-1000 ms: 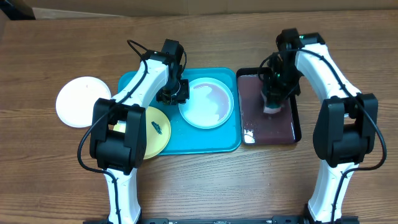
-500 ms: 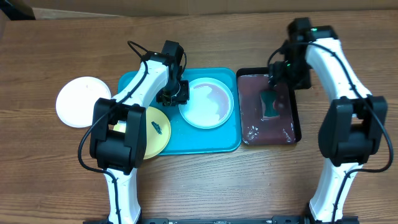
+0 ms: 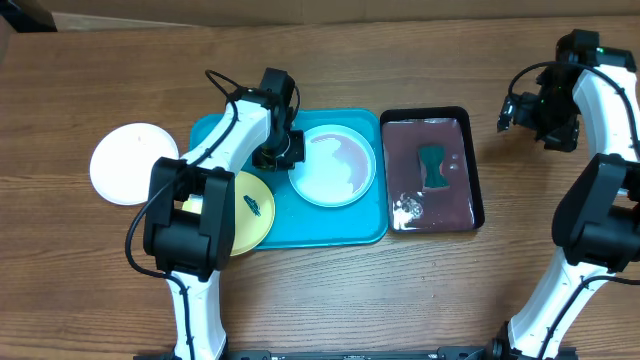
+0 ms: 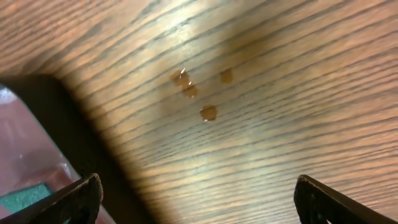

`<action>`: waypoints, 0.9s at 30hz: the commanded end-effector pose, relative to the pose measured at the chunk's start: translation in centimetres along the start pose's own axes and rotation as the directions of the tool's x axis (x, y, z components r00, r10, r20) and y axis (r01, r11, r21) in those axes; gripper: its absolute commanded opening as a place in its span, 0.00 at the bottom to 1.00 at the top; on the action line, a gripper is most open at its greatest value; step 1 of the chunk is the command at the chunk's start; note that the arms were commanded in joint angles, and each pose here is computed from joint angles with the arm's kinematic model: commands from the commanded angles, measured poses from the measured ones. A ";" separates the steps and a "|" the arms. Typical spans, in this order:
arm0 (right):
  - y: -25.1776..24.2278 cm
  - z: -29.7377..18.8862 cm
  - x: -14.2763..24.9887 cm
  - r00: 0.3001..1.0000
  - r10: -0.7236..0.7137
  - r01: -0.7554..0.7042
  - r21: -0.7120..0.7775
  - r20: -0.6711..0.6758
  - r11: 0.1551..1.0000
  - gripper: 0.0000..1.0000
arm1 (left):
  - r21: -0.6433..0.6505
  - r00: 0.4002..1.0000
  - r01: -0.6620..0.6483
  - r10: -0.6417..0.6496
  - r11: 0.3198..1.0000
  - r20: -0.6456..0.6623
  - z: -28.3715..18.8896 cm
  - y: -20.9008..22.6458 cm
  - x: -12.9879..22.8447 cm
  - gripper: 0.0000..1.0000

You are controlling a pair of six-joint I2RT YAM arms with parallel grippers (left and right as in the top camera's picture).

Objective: Clean dirty plates on tray and stack at the side
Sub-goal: 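Lift the light blue plate by its rim with the left gripper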

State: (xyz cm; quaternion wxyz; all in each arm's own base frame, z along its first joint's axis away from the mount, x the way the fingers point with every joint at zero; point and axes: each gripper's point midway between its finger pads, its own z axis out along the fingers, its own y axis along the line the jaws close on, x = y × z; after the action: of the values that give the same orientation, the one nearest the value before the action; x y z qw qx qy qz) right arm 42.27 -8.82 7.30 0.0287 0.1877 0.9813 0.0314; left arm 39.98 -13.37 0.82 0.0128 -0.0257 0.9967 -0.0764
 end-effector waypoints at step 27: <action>0.1 -1.6 -1.7 0.996 0.004 -0.003 -0.012 0.085 1.000 1.00 | -0.183 0.859 -0.185 0.249 0.966 0.447 -18.2 -10.9 -7.5 0.04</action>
State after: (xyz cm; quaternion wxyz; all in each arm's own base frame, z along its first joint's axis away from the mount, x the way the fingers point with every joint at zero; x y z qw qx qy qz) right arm 43.16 -9.14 7.37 0.0477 0.1881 0.9805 0.0305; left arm 47.48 -18.90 19.00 0.2179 0.0382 0.9745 -0.0382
